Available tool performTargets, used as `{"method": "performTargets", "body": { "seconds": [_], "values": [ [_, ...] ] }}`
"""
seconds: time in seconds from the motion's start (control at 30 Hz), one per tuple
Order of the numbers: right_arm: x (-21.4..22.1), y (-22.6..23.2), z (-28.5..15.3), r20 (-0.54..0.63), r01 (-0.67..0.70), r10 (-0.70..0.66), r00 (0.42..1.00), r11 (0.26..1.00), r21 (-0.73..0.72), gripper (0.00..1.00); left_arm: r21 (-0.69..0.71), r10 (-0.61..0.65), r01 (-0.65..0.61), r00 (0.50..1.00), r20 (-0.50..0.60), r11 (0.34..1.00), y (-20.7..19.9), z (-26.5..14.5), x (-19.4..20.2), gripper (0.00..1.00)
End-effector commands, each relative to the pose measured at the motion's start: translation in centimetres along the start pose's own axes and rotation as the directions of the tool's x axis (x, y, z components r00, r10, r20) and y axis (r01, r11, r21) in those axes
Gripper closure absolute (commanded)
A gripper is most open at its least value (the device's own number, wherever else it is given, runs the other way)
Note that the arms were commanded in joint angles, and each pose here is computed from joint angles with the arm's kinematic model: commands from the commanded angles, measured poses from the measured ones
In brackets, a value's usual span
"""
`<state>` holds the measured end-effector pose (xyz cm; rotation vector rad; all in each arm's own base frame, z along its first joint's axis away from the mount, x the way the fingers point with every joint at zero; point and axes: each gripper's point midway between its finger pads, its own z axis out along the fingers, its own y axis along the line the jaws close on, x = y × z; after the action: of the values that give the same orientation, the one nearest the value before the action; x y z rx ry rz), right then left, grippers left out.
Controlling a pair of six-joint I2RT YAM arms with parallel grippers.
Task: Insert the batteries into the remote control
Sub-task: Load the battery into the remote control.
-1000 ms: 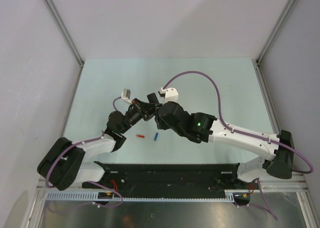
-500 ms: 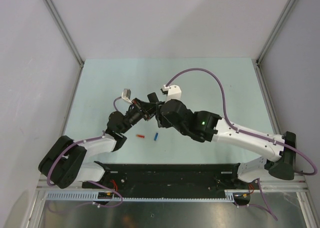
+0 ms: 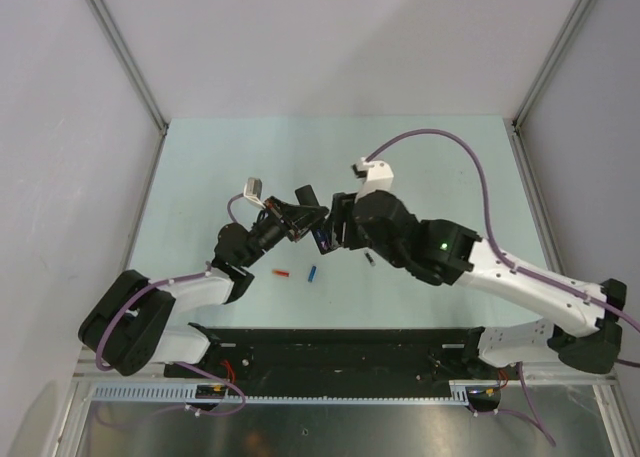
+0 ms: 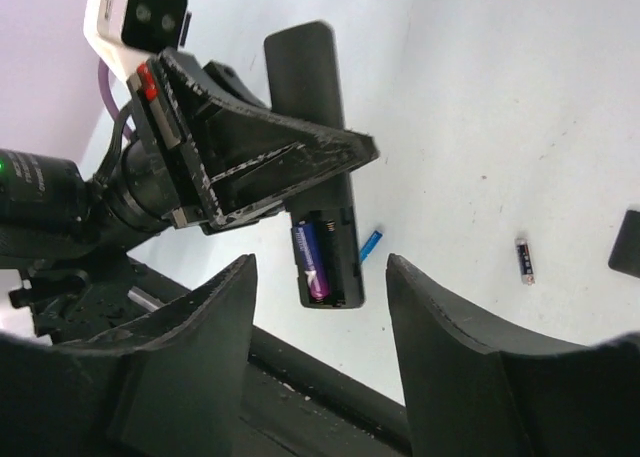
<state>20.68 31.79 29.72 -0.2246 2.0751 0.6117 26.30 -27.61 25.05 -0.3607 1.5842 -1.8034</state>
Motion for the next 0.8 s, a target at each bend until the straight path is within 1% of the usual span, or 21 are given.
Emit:
{"method": "performTargets", "body": {
  "seconds": [0.0, 0.03, 0.07, 0.1, 0.13, 0.17, 0.2, 0.23, 0.27, 0.33, 0.37, 0.43, 0.47, 0.6, 0.77],
  "values": [
    [-1.3, -0.8, -1.6, 0.003, -0.139, 0.139, 0.990, 0.988, -0.065, 0.37, 0.075, 0.011, -0.011, 1.000, 0.008, 0.997, -2.1, 0.3, -0.3, 1.00],
    [-1.4, -0.7, -1.6, 0.001, -0.179, 0.180, 0.984, 0.980, -0.091, 0.29, 0.082, 0.013, -0.014, 1.000, 0.009, 0.996, -2.3, 0.2, -0.3, 1.00],
    [-1.3, -1.8, -1.3, -0.005, -0.207, 0.207, 0.978, 0.975, -0.086, 0.26, 0.086, 0.013, -0.013, 1.000, 0.008, 0.996, -2.4, 0.2, -0.3, 1.00],
    [-0.9, -1.3, -1.5, -0.047, -0.237, 0.233, 0.971, 0.962, -0.135, 0.24, 0.091, 0.013, -0.014, 1.000, 0.009, 0.996, -2.5, 0.2, -0.3, 1.00],
    [-1.2, -1.1, -1.6, -0.053, -0.277, 0.272, 0.961, 0.946, -0.167, 0.21, 0.096, 0.014, -0.015, 1.000, 0.010, 0.995, -2.7, 0.1, -0.3, 1.00],
    [-0.7, -2.4, -0.8, -0.069, -0.309, 0.302, 0.951, 0.939, -0.151, 0.19, 0.101, 0.016, -0.017, 1.000, 0.013, 0.995, -2.8, 0.1, -0.4, 1.00],
    [-0.7, -1.5, -1.3, -0.105, -0.342, 0.327, 0.939, 0.914, -0.217, 0.18, 0.106, 0.019, -0.021, 1.000, 0.017, 0.994, -2.9, 0.1, -0.4, 1.00],
    [-0.5, -1.8, -1.1, -0.122, -0.392, 0.373, 0.920, 0.893, -0.222, 0.16, 0.109, 0.018, -0.020, 1.000, 0.017, 0.994, -3.0, 0.1, -0.5, 1.00],
    [1.0, -1.9, -1.0, -0.198, -0.429, 0.388, 0.900, 0.869, -0.246, 0.14, 0.121, 0.022, -0.025, 0.999, 0.023, 0.992, -3.3, 0.1, -0.6, 1.00],
    [0.7, -1.4, -1.1, -0.218, -0.480, 0.431, 0.876, 0.822, -0.306, 0.11, 0.129, 0.023, -0.026, 0.999, 0.024, 0.991, -3.4, 0.2, -0.6, 1.00],
    [0.7, -1.1, -1.3, -0.258, -0.527, 0.462, 0.849, 0.783, -0.331, 0.10, 0.133, 0.023, -0.026, 0.999, 0.025, 0.991, -3.4, 0.2, -0.6, 1.00],
    [0.8, -0.8, -1.2, -0.280, -0.570, 0.497, 0.821, 0.728, -0.380, 0.07, 0.137, 0.022, -0.026, 0.999, 0.027, 0.990, -3.3, 0.3, -0.7, 1.00],
    [0.8, -0.4, -1.5, -0.316, -0.612, 0.524, 0.791, 0.685, -0.395, 0.06, 0.136, 0.020, -0.024, 0.999, 0.026, 0.990, -3.1, 0.3, -0.7, 1.00],
    [0.0, 0.6, -1.6, -0.339, -0.647, 0.553, 0.761, 0.605, -0.464, 0.03, 0.136, 0.016, -0.018, 1.000, 0.016, 0.991, -2.8, 0.4, -0.4, 1.00],
    [0.4, 0.7, -0.7, -0.365, -0.668, 0.561, 0.743, 0.591, -0.452, 0.03, 0.132, 0.013, -0.014, 1.000, 0.011, 0.991, -2.6, 0.4, -0.2, 1.00]
  ]
}}
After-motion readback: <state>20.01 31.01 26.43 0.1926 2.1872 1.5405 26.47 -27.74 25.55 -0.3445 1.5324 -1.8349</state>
